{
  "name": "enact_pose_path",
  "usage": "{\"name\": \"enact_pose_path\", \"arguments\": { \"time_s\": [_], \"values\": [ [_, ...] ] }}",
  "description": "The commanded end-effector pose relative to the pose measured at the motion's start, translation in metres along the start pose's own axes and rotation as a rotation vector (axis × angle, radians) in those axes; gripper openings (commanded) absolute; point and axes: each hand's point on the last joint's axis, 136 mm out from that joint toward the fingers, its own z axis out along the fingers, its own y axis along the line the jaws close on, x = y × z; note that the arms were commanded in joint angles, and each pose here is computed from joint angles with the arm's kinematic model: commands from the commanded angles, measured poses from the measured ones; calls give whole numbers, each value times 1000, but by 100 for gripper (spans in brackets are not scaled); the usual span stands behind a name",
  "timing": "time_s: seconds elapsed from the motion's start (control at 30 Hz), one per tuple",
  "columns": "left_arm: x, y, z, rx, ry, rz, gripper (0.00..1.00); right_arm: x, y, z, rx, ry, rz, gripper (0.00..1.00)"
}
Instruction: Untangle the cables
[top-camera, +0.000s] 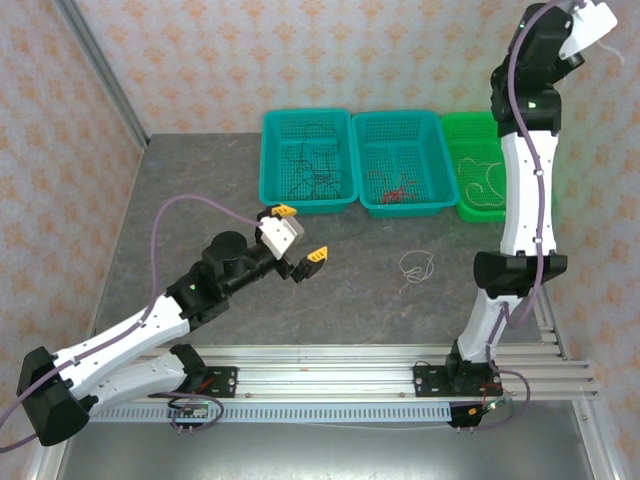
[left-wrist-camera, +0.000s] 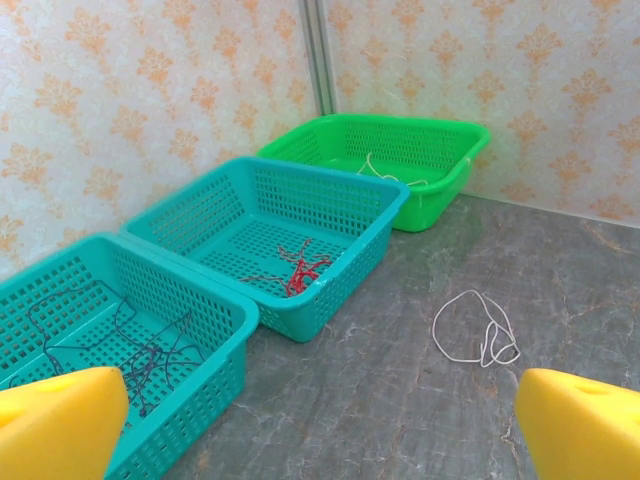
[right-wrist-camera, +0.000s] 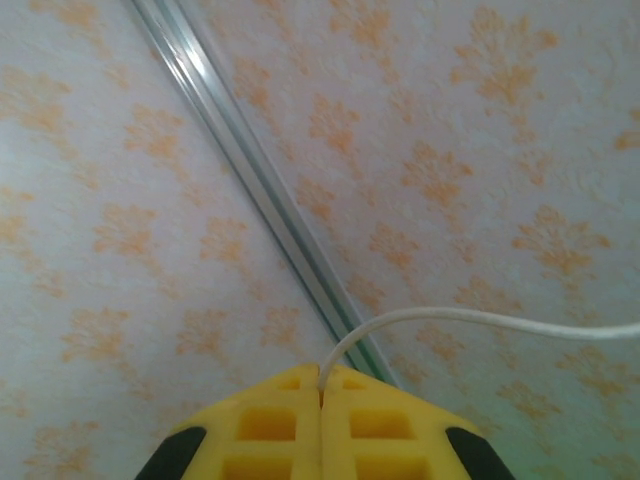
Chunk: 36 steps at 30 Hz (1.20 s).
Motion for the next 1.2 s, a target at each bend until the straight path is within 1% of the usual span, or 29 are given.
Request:
{"name": "enact_pose_path", "arguments": {
  "time_s": [0.0,0.07,0.17,0.3,0.4,0.43,0.47,0.6,0.63,0.67,0.8,0.9,1.0,1.1,1.17],
  "values": [
    [5,3,-2,-21,17,-10,100,70,-32,11,178,149,-122,5],
    [5,4,-4,-27,21,-7,100,97,-42,16,228,206,-175,6],
    [8,5,-7,-35,31,-1,100,123,-51,19,273,263,-227,8],
    [7,5,-8,-38,25,-10,100,153,-51,25,261,333,-290,13],
    [8,6,-8,-41,24,-15,100,165,-56,26,278,359,-327,25],
    [8,6,-8,-42,24,-15,100,165,-57,25,283,360,-335,41],
    [10,6,-8,-44,30,-13,100,165,-58,24,286,362,-341,51],
    [11,6,-7,-42,32,-7,100,162,-55,24,257,378,-366,57],
    [12,5,-7,-37,33,-5,100,161,-53,22,242,387,-369,63],
    [11,5,-7,-36,32,-6,100,160,-51,21,227,396,-369,66],
    [10,4,-6,-31,24,-17,100,145,-45,8,156,432,-360,68],
    [11,2,-5,-20,22,-26,100,135,-37,-9,44,497,-407,68],
    [13,-1,-1,-5,26,-39,100,133,-29,-33,-106,591,-472,68],
    [16,-6,7,22,37,-49,100,135,-34,-63,-226,672,-510,68],
    [16,-9,12,42,42,-57,100,135,-39,-91,-329,720,-524,70]
  ]
}}
